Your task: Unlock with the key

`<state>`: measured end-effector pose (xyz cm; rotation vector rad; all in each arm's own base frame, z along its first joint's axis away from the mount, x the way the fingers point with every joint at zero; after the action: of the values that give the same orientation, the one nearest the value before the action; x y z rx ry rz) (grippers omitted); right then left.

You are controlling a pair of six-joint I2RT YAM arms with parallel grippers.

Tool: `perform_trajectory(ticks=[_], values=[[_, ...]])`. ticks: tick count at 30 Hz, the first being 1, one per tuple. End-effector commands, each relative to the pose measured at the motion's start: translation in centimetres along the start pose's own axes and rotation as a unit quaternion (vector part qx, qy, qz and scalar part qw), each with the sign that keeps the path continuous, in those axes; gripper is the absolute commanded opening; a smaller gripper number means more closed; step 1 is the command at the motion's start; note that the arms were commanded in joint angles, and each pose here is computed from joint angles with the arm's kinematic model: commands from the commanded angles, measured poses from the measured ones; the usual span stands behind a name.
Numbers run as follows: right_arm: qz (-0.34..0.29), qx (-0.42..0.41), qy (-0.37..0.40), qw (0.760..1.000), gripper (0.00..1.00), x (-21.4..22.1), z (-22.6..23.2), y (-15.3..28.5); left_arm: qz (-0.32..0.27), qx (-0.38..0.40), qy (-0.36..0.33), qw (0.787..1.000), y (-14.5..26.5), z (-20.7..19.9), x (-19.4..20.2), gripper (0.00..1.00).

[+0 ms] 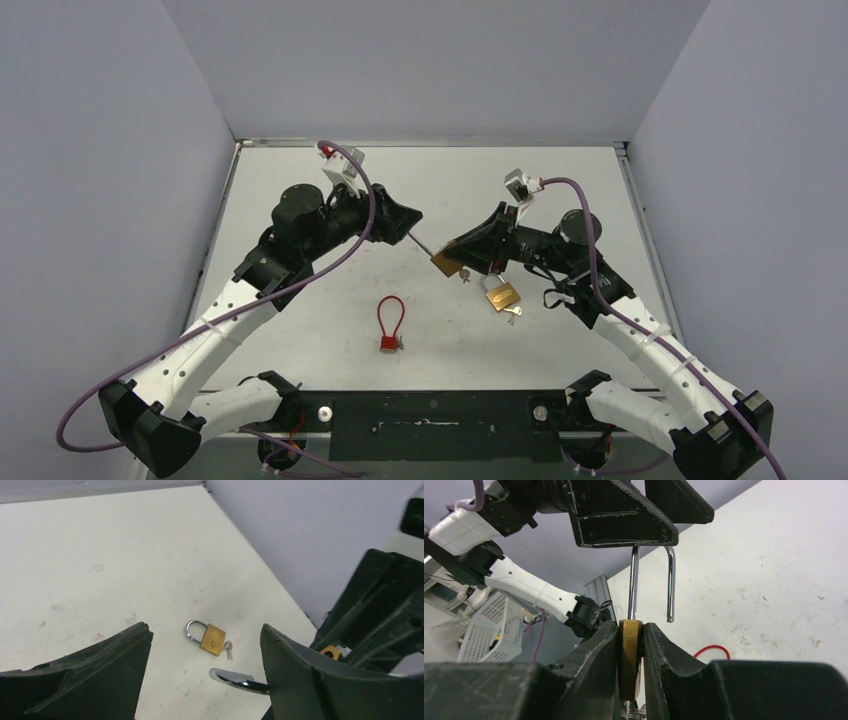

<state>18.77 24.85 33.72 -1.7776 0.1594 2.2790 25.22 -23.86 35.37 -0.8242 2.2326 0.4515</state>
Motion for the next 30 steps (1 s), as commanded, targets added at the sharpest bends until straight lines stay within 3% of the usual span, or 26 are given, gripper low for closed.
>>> perform_trajectory(ticks=[1, 3, 6, 12, 17, 30], values=[[-0.026, -0.004, 0.094, 0.995, 0.0, -3.5, 1.2, 0.7, 0.001, -0.102, -0.024, 0.995, -0.1, 3.2, -0.5, 0.69], [-0.012, 0.014, 0.101, 0.995, 0.0, -3.3, 0.5, 0.7, 0.023, -0.109, -0.035, 0.993, -0.2, 3.8, 0.2, 0.61], [0.003, 0.04, 0.102, 0.994, 0.0, -2.8, -0.6, 0.6, 0.04, -0.124, -0.045, 0.99, -0.1, 4.7, 0.9, 0.58], [0.035, 0.087, 0.054, 0.994, 0.0, -0.2, -3.5, -0.4, -0.01, -0.211, -0.049, 0.976, 1.4, 7.6, -0.5, 0.73], [0.085, 0.154, -0.046, 0.983, 0.0, 4.2, -7.2, -2.0, -0.106, -0.37, -0.06, 0.921, 5.0, 12.7, -2.5, 0.74], [0.09, 0.201, -0.193, 0.956, 0.0, 10.7, -13.0, -6.5, -0.031, -0.333, -0.054, 0.941, 4.0, 13.6, 0.8, 0.75]])
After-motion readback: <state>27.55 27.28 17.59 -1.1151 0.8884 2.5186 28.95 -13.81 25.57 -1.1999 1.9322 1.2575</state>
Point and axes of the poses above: each gripper's point midway between its finger pads, its own y axis back along the fingers, its own z axis along the line the jaws close on, x = y × z, the point moved 3 cm from there along y, back along the fingers, and after that the axes turned 15 degrees about y, right-handed, at the moved point
